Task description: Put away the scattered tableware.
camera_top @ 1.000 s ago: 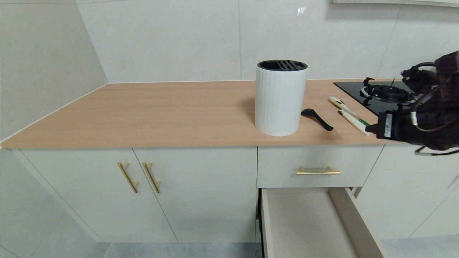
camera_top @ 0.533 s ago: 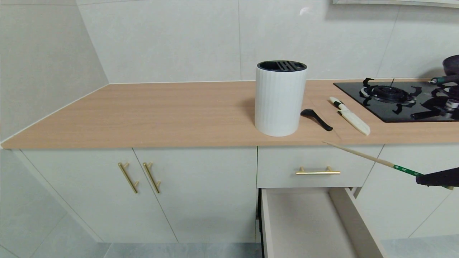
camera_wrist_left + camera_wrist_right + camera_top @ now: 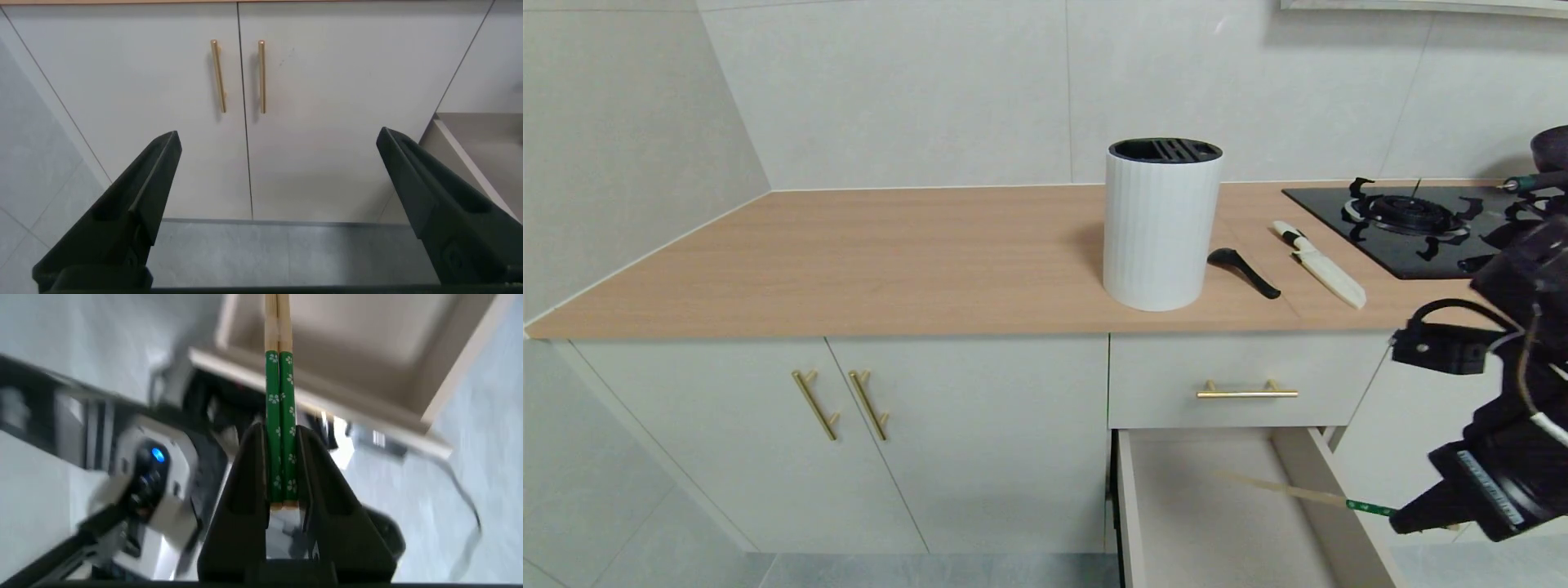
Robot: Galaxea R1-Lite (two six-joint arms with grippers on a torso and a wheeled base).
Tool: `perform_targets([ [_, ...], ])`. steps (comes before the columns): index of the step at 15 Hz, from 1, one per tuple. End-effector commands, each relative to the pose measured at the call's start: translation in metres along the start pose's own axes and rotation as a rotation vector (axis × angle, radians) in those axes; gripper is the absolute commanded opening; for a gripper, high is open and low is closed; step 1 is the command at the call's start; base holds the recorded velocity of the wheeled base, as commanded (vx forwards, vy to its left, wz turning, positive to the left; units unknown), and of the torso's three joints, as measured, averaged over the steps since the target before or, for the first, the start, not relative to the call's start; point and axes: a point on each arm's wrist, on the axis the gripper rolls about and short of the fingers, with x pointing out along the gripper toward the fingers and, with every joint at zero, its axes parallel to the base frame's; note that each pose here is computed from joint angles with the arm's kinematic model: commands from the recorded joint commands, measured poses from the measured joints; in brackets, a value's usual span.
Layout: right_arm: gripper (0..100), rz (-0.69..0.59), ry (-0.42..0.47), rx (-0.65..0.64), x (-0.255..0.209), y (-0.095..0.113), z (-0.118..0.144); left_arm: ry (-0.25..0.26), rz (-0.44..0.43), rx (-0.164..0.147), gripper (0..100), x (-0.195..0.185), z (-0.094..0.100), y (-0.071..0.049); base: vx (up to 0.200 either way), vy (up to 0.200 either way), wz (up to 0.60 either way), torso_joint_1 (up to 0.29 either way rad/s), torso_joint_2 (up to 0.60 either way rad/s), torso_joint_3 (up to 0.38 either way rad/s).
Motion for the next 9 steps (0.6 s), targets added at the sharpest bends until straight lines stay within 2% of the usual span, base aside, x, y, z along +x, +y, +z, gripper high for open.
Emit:
perform_targets([
  [1,0,-0.058,0.197,0.023,0.06,-0.002,0.023,0.001,0.001,-0.001,100,0.0,0.0,0.0,0.0,0.0,0.0,0.0,0.0,0.0],
  [3,0,-0.097,0.231,0.045,0.085,-0.005,0.03,0.001,0.001,-0.001,100,0.0,0.0,0.0,0.0,0.0,0.0,0.0,0.0,0.0],
  [4,0,-0.108,0.211,0.078,0.106,-0.007,0.036,0.001,0.001,-0.001,100,0.0,0.0,0.0,0.0,0.0,0.0,0.0,0.0,0.0],
  [7,0,-0.13,0.146,0.07,0.141,-0.009,0.035,0.001,0.001,-0.001,100,0.0,0.0,0.0,0.0,0.0,0.0,0.0,0.0,0.0],
  [9,0,-0.133,0.034,0.069,0.167,-0.009,0.039,0.001,0.001,-0.001,100,0.0,0.0,0.0,0.0,0.0,0.0,0.0,0.0,0.0],
])
